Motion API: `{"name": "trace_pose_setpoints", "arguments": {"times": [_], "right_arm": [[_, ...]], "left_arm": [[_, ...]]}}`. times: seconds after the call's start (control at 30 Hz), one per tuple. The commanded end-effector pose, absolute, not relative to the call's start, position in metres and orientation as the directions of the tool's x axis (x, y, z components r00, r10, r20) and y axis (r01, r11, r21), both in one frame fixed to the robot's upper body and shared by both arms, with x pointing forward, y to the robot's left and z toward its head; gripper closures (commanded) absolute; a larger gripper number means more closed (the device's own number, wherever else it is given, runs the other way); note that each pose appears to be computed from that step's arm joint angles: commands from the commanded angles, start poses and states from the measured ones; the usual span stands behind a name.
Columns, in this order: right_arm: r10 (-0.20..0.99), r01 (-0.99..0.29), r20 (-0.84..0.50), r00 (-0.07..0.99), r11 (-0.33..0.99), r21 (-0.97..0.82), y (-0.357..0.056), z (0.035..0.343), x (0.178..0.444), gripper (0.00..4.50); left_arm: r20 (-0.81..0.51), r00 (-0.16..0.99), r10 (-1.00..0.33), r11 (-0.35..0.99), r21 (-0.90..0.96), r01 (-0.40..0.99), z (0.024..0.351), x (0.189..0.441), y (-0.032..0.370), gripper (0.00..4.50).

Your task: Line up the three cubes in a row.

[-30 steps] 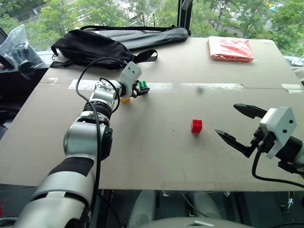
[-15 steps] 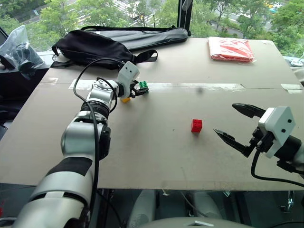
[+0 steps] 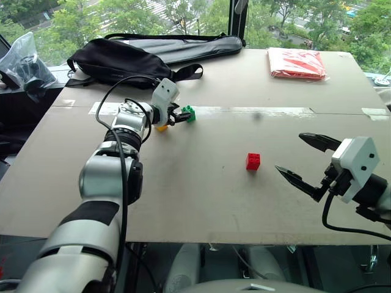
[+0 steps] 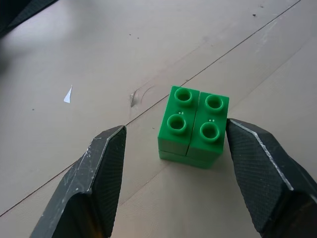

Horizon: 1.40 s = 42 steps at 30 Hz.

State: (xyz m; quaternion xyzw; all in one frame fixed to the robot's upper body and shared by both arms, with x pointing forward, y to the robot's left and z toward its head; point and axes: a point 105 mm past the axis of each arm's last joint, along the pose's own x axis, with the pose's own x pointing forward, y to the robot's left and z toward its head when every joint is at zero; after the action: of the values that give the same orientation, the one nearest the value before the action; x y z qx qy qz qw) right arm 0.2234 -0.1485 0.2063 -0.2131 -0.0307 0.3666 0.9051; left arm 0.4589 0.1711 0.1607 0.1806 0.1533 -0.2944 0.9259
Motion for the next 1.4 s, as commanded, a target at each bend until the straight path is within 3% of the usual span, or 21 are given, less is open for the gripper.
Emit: {"name": "trace_pose_setpoints", "arguments": {"times": [0.03, 0.1, 0.13, 0.2, 0.23, 0.27, 0.5, 0.67, 0.77, 1.1, 1.4], "right_arm": [[0.683, -0.640, -0.080, 0.726, 0.628, -0.442, -0.146, 0.213, 0.222, 0.00], [0.682, -0.639, -0.080, 0.727, 0.629, -0.443, -0.146, 0.213, 0.222, 0.00], [0.682, -0.638, -0.080, 0.727, 0.629, -0.443, -0.146, 0.213, 0.222, 0.00], [0.680, -0.637, -0.079, 0.729, 0.630, -0.444, -0.146, 0.213, 0.221, 0.00], [0.680, -0.636, -0.079, 0.729, 0.631, -0.444, -0.146, 0.213, 0.221, 0.00], [0.679, -0.636, -0.079, 0.729, 0.631, -0.444, -0.146, 0.213, 0.221, 0.00], [0.684, -0.643, -0.084, 0.724, 0.626, -0.441, -0.145, 0.213, 0.219, 0.00], [0.728, -0.699, -0.125, 0.674, 0.573, -0.429, -0.144, 0.210, 0.212, 0.00], [0.745, -0.724, -0.150, 0.650, 0.548, -0.420, -0.147, 0.208, 0.209, 0.00], [0.801, -0.819, -0.247, 0.545, 0.445, -0.363, -0.161, 0.197, 0.199, 0.00], [0.808, -0.831, -0.263, 0.527, 0.424, -0.361, -0.167, 0.194, 0.200, 0.00]], "left_arm": [[-0.349, 0.794, -0.497, 0.742, 0.304, 0.598, 0.177, 0.464, 0.163, 1.25], [-0.348, 0.798, -0.491, 0.745, 0.306, 0.592, 0.177, 0.464, 0.162, 1.25], [-0.351, 0.801, -0.486, 0.745, 0.313, 0.589, 0.176, 0.464, 0.163, 1.80], [-0.358, 0.797, -0.486, 0.744, 0.309, 0.592, 0.174, 0.464, 0.163, 2.45], [-0.360, 0.795, -0.488, 0.744, 0.305, 0.594, 0.173, 0.464, 0.163, 3.07], [-0.363, 0.794, -0.488, 0.744, 0.303, 0.596, 0.172, 0.463, 0.163, 3.31], [-0.310, 0.719, -0.622, 0.698, 0.198, 0.688, 0.184, 0.454, 0.157, 3.31], [-0.319, 0.423, -0.848, 0.426, 0.065, 0.902, 0.192, 0.421, 0.139, 3.31], [-0.384, 0.335, -0.860, 0.311, 0.125, 0.942, 0.180, 0.406, 0.135, 3.31], [-0.498, 0.201, -0.844, 0.106, 0.213, 0.971, 0.160, 0.346, 0.104, 3.31], [-0.568, 0.192, -0.800, 0.025, 0.289, 0.957, 0.151, 0.335, 0.108, 3.31]]}}
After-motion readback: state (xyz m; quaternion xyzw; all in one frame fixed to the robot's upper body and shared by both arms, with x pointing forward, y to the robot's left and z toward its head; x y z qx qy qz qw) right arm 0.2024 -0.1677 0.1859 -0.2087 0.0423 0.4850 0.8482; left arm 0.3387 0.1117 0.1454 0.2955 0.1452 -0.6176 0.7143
